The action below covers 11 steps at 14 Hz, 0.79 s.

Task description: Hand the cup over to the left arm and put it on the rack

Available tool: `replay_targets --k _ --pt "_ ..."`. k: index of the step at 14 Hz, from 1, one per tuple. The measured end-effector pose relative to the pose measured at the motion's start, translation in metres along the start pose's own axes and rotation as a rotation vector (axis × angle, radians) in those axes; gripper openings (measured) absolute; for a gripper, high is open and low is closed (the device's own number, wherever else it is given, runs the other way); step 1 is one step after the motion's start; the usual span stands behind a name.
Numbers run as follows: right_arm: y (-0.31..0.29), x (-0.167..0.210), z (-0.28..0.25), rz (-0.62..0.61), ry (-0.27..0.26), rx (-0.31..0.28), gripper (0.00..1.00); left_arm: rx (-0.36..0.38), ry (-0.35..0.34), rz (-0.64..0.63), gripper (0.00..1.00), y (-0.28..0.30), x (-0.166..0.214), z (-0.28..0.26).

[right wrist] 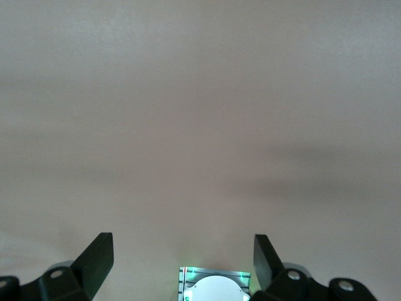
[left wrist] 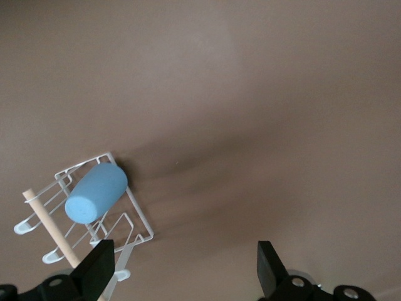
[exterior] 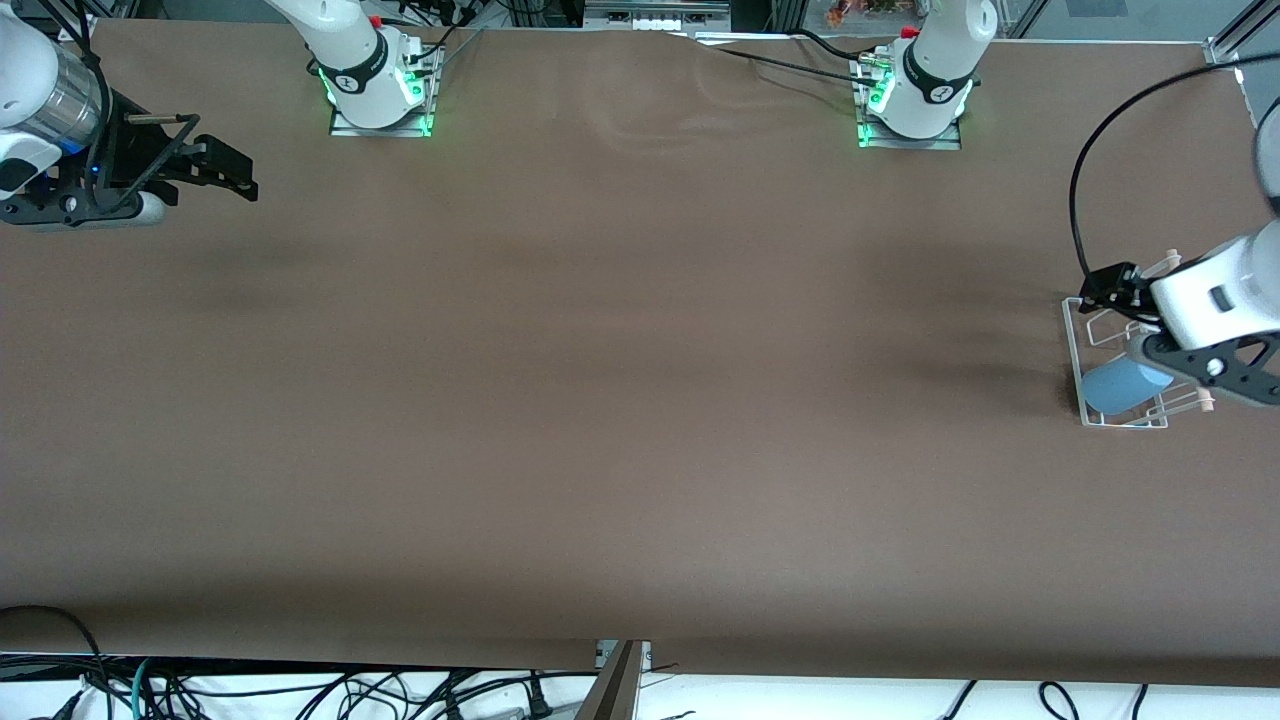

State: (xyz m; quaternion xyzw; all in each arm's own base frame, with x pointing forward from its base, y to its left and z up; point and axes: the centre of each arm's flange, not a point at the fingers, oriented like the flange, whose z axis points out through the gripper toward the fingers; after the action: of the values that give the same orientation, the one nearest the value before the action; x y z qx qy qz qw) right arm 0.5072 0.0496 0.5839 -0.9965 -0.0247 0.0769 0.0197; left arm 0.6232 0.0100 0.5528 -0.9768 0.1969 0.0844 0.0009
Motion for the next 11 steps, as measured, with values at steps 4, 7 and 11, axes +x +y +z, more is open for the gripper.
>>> replay_targets --k 4,7,11 --pt "0.001 0.0 0.0 0.002 -0.001 0.0 0.99 -0.013 0.07 -0.155 1.0 0.047 -0.005 -0.024" --pt "0.001 0.0 0.0 0.002 -0.001 0.0 0.99 0.021 0.181 -0.268 1.0 0.064 -0.018 -0.008" --pt "0.001 0.0 0.0 0.002 -0.001 0.0 0.99 0.024 0.182 -0.312 1.0 0.05 -0.042 0.009"
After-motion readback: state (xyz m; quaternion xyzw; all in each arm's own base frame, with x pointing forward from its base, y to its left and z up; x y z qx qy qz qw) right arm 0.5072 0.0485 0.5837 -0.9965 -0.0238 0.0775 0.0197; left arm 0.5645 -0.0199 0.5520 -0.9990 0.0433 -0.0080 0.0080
